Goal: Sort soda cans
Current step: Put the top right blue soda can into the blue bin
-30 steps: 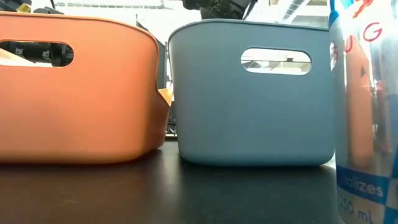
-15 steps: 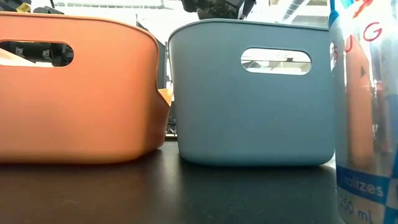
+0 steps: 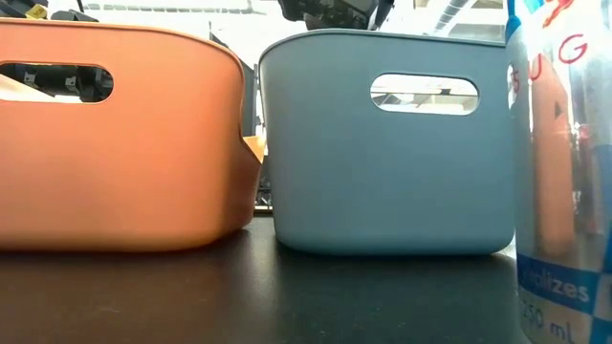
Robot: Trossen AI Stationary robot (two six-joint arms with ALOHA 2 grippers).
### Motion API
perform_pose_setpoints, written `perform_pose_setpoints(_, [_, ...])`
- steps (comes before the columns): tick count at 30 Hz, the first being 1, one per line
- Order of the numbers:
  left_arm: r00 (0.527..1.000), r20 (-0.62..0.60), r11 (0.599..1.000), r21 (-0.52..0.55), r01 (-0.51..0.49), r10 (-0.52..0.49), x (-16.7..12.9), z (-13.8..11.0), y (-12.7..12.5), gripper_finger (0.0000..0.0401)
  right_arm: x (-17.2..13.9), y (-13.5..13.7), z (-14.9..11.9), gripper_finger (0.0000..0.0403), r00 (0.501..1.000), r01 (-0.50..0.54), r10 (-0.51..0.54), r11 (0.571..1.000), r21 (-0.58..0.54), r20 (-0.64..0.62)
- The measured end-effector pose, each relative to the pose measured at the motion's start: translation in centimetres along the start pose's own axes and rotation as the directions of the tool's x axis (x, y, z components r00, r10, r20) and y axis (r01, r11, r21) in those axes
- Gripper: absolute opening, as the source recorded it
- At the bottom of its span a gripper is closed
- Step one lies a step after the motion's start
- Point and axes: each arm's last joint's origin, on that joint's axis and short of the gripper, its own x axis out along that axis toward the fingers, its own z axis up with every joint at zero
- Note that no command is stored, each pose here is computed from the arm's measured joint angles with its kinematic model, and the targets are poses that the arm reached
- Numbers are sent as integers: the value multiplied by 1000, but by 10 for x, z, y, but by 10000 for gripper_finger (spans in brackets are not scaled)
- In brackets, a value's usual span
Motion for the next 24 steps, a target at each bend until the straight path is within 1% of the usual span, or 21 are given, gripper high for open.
perform_pose_setpoints(17, [1000, 0, 1000, 0, 0, 0, 0, 0, 0, 0, 0, 0, -1, 256, 1000, -3, 2, 1000, -13, -16])
perform_pose_setpoints(20, [1000, 0, 1000, 0, 0, 0, 0, 0, 0, 0, 0, 0, -1, 265, 1000, -5, 5, 1000, -13, -16])
perform_pose_setpoints(24, [1000, 0, 1000, 0, 0, 0, 0, 0, 0, 0, 0, 0, -1, 289, 1000, -5, 5, 1000, -20, -15])
